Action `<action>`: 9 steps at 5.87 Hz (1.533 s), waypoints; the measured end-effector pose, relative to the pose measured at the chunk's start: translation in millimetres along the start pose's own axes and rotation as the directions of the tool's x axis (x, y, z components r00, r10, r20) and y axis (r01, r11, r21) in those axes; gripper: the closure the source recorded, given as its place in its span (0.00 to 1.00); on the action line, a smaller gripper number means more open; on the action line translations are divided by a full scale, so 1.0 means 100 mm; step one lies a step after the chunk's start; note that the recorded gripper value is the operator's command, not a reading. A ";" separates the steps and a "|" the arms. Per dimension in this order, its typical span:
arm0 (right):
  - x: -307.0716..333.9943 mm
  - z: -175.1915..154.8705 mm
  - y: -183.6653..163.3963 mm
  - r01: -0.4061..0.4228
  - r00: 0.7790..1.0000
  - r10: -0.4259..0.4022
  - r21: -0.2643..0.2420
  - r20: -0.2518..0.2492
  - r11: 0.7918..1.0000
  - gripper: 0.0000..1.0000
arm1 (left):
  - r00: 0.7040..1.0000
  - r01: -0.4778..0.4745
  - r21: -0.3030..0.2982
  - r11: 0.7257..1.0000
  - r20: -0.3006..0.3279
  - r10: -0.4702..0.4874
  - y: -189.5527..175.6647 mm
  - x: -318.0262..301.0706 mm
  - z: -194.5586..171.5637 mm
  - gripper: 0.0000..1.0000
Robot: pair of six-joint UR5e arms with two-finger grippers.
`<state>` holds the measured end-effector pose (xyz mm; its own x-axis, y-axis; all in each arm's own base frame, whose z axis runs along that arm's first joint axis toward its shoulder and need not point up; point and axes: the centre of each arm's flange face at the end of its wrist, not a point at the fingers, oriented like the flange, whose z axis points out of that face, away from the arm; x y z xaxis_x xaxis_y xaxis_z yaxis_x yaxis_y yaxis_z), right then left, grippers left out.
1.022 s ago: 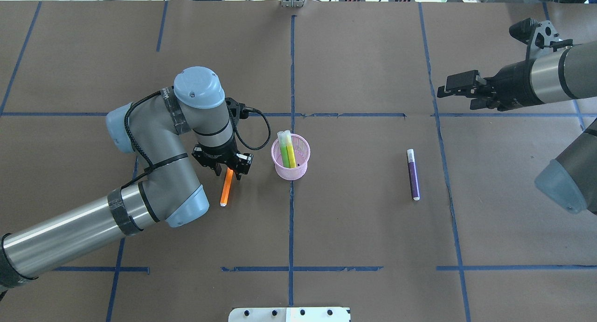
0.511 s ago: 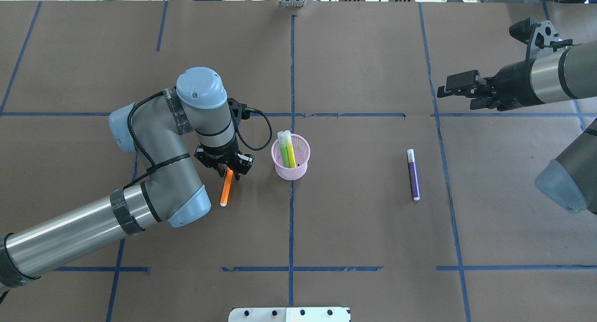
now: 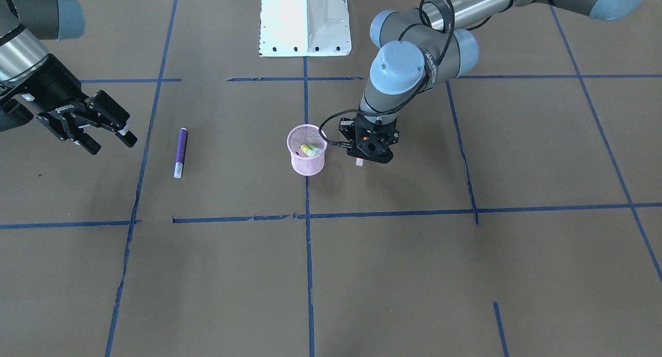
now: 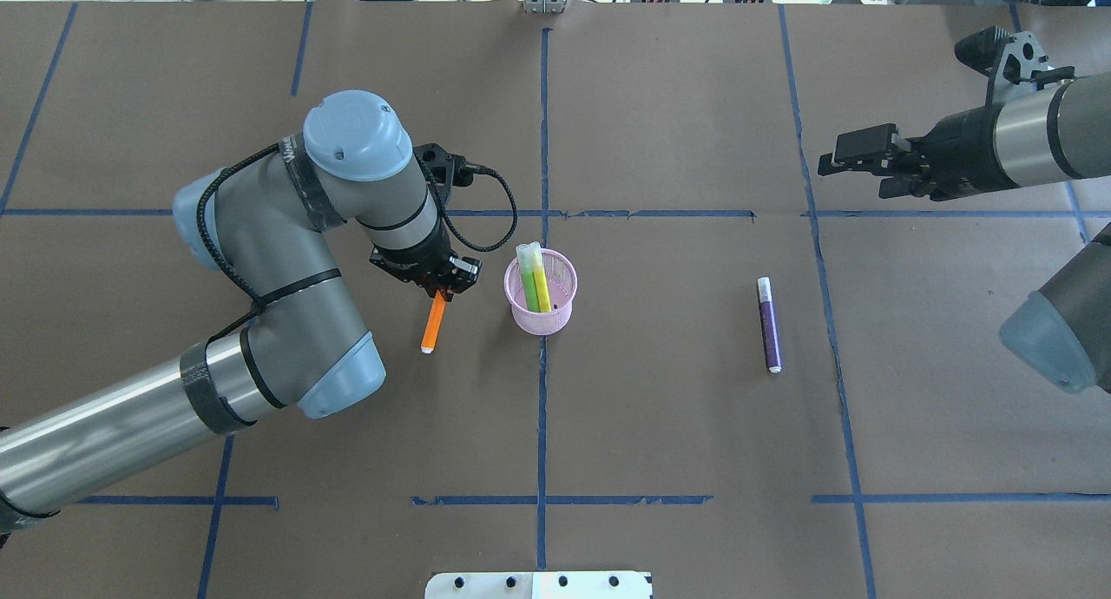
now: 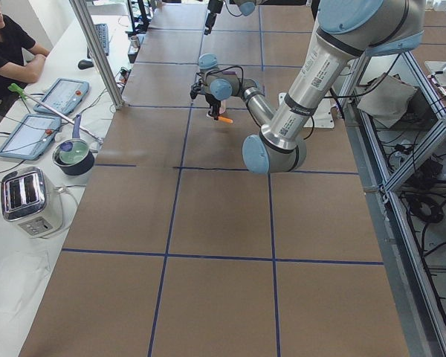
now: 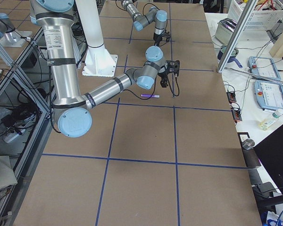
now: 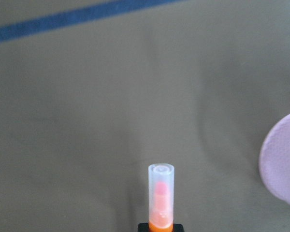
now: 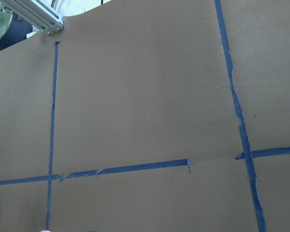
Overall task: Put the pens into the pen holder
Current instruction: 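Lift the orange marker and carry it over the cup, then drop the orange marker into the cup and withdraw the left gripper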
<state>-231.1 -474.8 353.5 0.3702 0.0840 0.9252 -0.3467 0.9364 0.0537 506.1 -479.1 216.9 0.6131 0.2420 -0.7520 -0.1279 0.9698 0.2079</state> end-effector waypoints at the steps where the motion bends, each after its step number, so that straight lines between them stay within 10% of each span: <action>1: 0.02 -0.04 0.01 -0.001 1.000 0.001 0.004 0.001 1.000 0.00 | 1.000 0.005 0.154 0.988 -0.004 -0.004 0.01 0.13 -0.40 1.00; 4: 0.04 -0.07 0.00 -0.002 1.000 0.002 0.013 -0.001 1.000 0.00 | 1.000 0.021 0.525 0.851 -0.006 -0.021 0.55 0.77 -0.56 1.00; 6: 0.06 -0.07 0.00 -0.004 1.000 0.004 0.018 -0.005 1.000 0.00 | 0.998 0.052 0.637 0.769 -0.008 -0.061 0.80 1.00 -0.53 0.99; 9: 0.09 -0.09 0.01 -0.005 1.000 0.006 0.024 -0.010 1.000 0.00 | 0.996 0.049 0.685 0.727 0.019 -0.085 0.88 1.18 -0.25 0.92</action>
<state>-220.5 -470.0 358.8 0.3766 0.0927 0.9217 -0.3693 0.9275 0.0576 547.6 -364.4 130.1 0.6361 0.1584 -0.7552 0.4714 0.6951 0.5428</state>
